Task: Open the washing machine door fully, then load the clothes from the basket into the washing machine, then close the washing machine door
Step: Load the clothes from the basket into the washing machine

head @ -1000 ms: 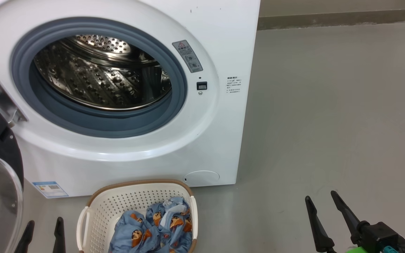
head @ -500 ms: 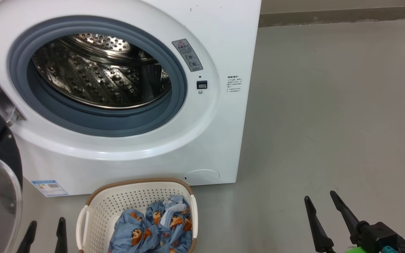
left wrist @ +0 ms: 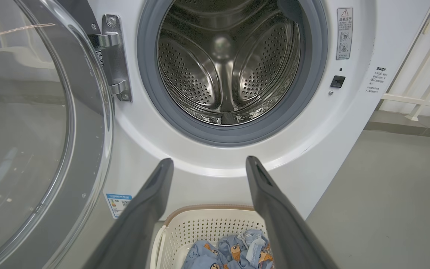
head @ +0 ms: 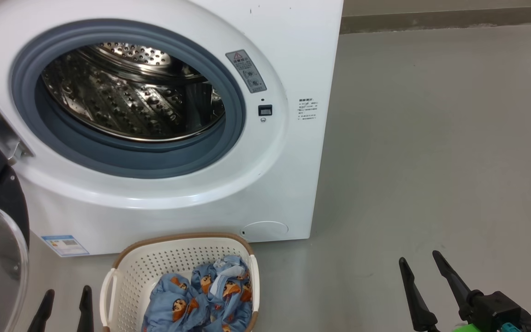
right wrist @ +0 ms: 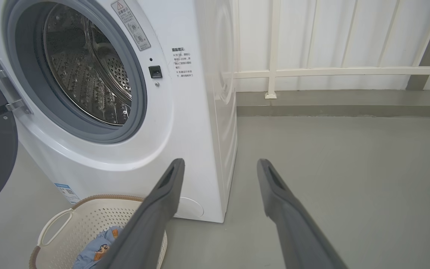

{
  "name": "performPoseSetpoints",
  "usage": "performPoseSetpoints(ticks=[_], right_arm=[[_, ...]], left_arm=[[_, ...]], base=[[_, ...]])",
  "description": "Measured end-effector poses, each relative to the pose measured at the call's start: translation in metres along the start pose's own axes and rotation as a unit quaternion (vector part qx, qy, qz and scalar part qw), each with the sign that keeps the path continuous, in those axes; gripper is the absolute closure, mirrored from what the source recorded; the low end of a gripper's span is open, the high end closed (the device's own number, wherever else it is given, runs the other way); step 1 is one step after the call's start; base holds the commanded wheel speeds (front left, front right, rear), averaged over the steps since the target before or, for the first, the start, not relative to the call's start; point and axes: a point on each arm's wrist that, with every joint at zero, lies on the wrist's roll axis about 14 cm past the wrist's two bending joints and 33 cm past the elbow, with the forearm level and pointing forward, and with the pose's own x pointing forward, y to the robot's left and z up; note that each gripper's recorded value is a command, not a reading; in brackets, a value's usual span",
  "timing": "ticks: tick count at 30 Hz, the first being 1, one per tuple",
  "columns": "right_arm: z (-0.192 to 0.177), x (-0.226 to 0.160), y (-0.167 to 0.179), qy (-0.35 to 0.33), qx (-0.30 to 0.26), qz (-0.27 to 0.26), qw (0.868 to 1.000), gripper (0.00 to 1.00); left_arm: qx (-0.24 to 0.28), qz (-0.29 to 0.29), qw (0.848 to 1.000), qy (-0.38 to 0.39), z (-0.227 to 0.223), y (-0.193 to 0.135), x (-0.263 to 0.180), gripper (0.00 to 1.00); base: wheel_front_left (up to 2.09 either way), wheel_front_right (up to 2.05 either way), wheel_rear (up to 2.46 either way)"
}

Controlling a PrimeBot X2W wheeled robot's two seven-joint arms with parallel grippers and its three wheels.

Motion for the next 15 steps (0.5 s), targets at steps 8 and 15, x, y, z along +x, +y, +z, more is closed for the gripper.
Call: performPoseSetpoints(ticks=[8, 15], right_arm=[[-0.006, 0.000, -0.001, 0.010, 0.001, -0.002, 1.000, 0.00], [-0.021, 0.002, -0.003, 0.032, 0.005, -0.004, 0.999, 0.00]], left_arm=[[-0.007, -0.011, 1.000, 0.013, -0.008, -0.006, 0.002, 0.00], [-0.028, -0.022, 0.999, 0.040, -0.024, -0.014, 0.008, 0.00]], base=[[0.00, 0.00, 0.00], [0.00, 0.00, 0.00]])
